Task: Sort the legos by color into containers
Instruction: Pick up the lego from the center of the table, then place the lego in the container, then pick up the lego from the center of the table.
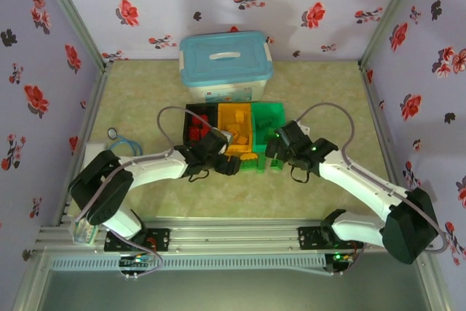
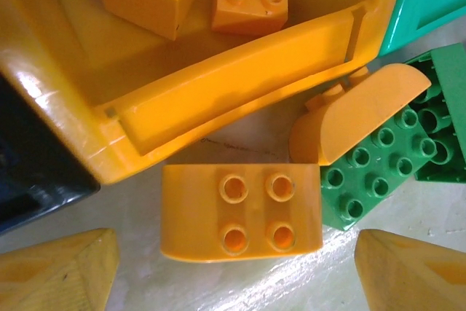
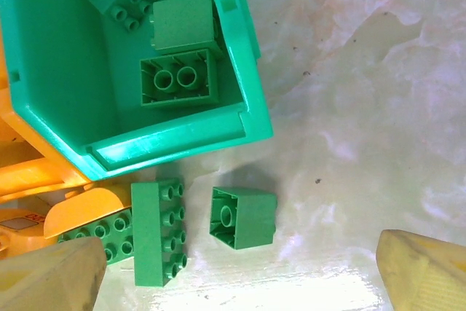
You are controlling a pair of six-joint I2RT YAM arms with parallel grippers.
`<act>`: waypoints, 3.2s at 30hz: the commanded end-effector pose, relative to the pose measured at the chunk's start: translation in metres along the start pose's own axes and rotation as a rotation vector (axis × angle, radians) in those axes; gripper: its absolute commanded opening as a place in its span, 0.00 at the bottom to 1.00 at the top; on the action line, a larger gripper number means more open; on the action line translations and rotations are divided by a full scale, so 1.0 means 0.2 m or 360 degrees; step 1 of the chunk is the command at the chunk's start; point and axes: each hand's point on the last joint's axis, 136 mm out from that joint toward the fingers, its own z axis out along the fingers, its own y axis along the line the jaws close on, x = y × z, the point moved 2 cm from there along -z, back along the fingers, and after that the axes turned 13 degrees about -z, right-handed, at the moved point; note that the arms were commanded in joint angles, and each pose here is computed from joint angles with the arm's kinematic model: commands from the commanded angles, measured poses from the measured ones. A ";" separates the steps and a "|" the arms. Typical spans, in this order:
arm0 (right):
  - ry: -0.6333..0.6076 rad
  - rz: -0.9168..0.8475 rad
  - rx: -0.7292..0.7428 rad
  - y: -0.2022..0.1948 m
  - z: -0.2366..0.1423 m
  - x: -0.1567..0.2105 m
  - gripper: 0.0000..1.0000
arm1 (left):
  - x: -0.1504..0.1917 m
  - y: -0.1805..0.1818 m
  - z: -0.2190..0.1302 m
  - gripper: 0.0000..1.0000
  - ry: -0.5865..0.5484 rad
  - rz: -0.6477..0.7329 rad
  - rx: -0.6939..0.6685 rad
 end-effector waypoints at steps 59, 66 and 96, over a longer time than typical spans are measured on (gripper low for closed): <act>-0.0032 0.0084 -0.0142 -0.04 -0.08 0.18 0.90 | -0.75 -0.06 -0.21 0.83 -0.0253 0.0011 -0.0171; 0.0003 0.0025 -0.0145 -0.01 -0.05 0.18 0.86 | -0.64 -0.05 -0.39 0.86 -0.0451 0.0026 -0.0027; 0.0345 -0.0014 0.0101 0.03 0.38 0.14 0.63 | 0.07 0.18 -0.37 0.82 -0.0229 -0.0059 0.0035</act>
